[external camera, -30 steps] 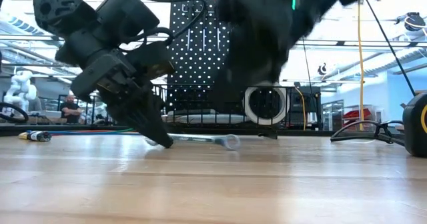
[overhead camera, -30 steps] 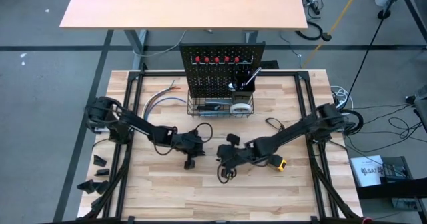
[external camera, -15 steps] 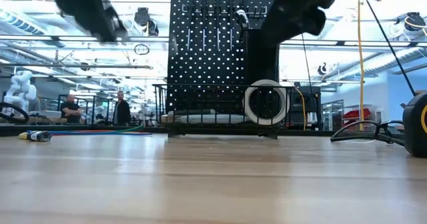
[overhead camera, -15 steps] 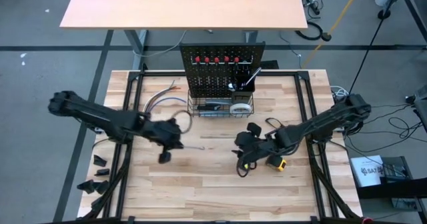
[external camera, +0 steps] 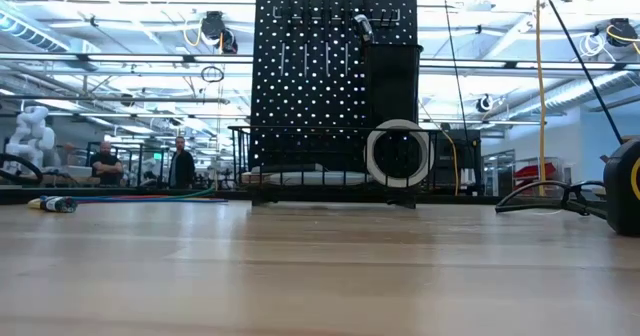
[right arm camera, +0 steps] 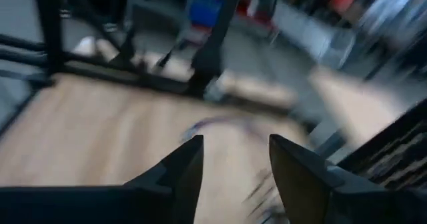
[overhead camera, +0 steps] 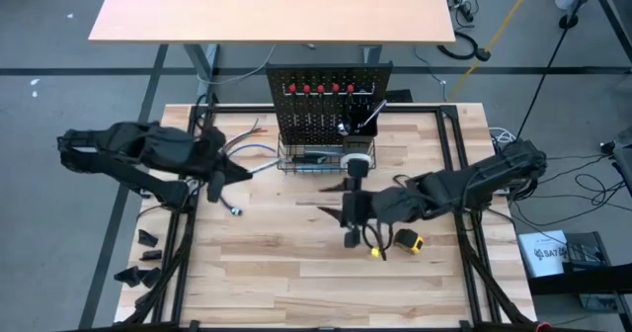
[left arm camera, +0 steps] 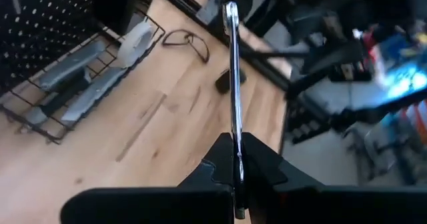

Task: Hang tools onto peg board
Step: Put the wrench into the pegboard bin

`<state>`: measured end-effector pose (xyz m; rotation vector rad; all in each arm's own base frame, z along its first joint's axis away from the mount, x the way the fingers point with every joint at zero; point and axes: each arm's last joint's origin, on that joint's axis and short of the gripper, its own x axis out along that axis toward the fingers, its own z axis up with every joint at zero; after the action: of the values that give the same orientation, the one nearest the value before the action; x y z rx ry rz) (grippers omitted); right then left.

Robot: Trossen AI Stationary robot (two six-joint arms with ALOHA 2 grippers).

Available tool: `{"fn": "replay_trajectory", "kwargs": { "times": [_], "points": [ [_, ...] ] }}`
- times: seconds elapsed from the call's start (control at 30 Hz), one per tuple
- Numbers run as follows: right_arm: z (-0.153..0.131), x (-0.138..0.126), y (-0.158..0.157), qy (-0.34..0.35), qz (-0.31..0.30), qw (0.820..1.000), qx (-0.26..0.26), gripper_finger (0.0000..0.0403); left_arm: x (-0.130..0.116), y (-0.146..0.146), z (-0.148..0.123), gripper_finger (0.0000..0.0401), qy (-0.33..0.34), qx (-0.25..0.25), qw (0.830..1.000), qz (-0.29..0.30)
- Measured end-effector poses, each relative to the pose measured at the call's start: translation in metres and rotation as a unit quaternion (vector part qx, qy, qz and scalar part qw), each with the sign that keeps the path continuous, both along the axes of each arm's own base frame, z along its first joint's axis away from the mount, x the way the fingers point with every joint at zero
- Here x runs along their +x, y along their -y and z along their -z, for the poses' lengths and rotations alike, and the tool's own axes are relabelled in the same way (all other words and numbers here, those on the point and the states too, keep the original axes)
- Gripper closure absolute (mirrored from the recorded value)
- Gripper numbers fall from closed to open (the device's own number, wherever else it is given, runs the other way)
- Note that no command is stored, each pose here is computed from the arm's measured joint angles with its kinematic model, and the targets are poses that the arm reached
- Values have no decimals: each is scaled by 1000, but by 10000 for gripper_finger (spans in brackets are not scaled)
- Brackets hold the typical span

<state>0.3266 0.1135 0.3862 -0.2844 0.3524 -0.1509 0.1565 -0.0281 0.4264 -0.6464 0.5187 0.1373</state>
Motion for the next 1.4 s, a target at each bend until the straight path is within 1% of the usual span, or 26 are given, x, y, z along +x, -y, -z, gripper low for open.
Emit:
{"fn": "replay_trajectory", "kwargs": {
  "times": [0.1,0.17,0.2,0.27,0.33,0.43,0.5,0.6,0.7,0.9,1.03,1.13,1.27,1.4],
  "points": [
    [-37,7,0,26,15,995,-98,250,-2,-2,-6,393,10,-38,998,-38],
    [-56,14,1,35,31,986,-158,255,-2,-2,-6,393,12,-64,996,-62],
    [-61,19,0,30,36,980,-191,257,-1,-2,-6,393,14,-77,994,-72],
    [-66,34,-3,13,40,965,-258,257,3,-1,-7,393,22,-102,991,-86],
    [-64,50,-5,-12,59,947,-315,255,8,0,-9,393,37,-120,988,-90],
    [-58,73,-9,-51,101,919,-378,249,15,2,-15,393,74,-146,982,-97],
    [-54,83,-12,-71,108,903,-411,247,17,4,-19,393,94,-156,978,-101],
    [-49,96,-17,-77,114,889,-436,248,17,4,-20,393,102,-160,974,-121],
    [-49,100,-22,-77,127,875,-460,254,17,5,-20,393,109,-159,972,-135],
    [-43,107,-20,-102,132,851,-497,269,17,11,-27,393,141,-164,969,-121],
    [-46,107,-15,-104,143,850,-496,277,17,16,-28,393,148,-165,969,-107],
    [-46,107,-15,-105,141,846,-502,282,16,17,-28,393,148,-165,970,-104],
    [-48,107,-15,-101,141,846,-504,286,16,18,-28,393,147,-166,970,-104],
    [-50,108,-14,-102,142,840,-513,287,18,19,-28,393,145,-168,969,-105]
  ]
}}
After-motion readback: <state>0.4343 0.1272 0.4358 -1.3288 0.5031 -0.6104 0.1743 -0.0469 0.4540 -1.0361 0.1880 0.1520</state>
